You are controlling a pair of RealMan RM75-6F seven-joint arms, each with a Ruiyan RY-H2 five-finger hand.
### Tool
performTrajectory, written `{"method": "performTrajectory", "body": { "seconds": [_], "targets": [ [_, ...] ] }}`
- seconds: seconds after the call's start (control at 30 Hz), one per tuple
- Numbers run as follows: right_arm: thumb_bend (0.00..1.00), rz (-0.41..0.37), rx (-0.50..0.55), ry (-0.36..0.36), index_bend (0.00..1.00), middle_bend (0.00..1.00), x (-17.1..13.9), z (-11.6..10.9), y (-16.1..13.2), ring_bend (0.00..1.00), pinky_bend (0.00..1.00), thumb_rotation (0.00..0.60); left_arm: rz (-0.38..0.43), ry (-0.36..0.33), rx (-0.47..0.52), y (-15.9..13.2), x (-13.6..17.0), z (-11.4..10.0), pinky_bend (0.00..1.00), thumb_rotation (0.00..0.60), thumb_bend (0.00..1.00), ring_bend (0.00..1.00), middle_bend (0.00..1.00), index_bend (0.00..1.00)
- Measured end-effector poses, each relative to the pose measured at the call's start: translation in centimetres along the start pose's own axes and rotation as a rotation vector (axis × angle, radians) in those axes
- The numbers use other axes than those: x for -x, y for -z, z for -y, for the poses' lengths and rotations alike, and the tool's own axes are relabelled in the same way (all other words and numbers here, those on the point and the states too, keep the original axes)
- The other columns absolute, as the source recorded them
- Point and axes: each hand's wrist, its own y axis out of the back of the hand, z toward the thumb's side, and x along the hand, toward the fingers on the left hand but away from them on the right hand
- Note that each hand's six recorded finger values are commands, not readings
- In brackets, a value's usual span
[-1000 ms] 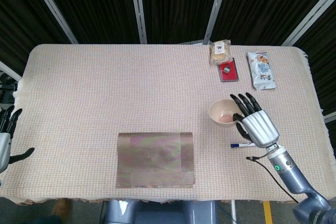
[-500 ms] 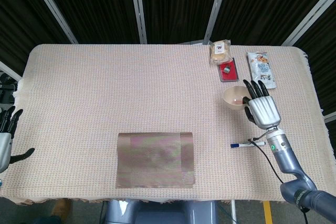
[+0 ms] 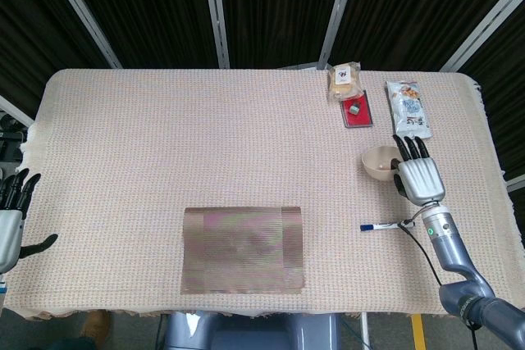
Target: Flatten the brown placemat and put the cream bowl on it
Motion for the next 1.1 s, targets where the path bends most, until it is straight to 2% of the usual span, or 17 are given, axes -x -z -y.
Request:
{"method": "performTrajectory", "body": {
  "seconds": [0.07, 0.27, 0.57, 0.7, 0.93, 1.1],
  "targets": [
    [0.0, 0.004, -0.001, -0.009, 0.0, 0.0, -0.3, 0.2, 0.3, 0.0, 0.0, 0.6, 0.001, 0.0, -0.001, 0.0, 0.0, 0.0, 0.0, 0.6, 0.0, 0.0, 0.0, 0.0],
    [0.0, 0.004, -0.003, -0.008, 0.0, 0.0, -1.3, -0.1, 0.9, 0.0, 0.0, 0.6, -0.001, -0.002, 0.008, 0.1, 0.0, -0.2, 0.0, 0.6, 0.0, 0.0, 0.0, 0.0],
    [0.0, -0.033, 0.049, 0.078, 0.0, 0.0, -5.0, -3.8, 1.7, 0.0, 0.0, 0.6, 0.008, -0.009, 0.015, 0.0, 0.2, -0.5, 0.0, 0.6, 0.0, 0.0, 0.0, 0.0],
    [0.0, -0.035, 0.111, 0.125, 0.0, 0.0, -7.5, -5.9, 2.5, 0.0, 0.0, 0.6, 0.03, -0.005, 0.013, -0.5, 0.4, -0.4, 0.0, 0.6, 0.0, 0.0, 0.0, 0.0],
    [0.0, -0.02, 0.262, 0.228, 0.0, 0.0, -13.7, -9.9, 3.6, 0.0, 0.0, 0.6, 0.166, 0.046, -0.009, -3.7, 1.4, 0.9, 0.0, 0.6, 0.0, 0.0, 0.0, 0.0],
    [0.0, 0.013, 0.29, 0.266, 0.0, 0.0, -16.2, -10.4, 3.3, 0.0, 0.0, 0.6, 0.328, 0.092, -0.057, -7.4, 2.0, 2.4, 0.0, 0.6, 0.0, 0.0, 0.0, 0.0]
  ]
}}
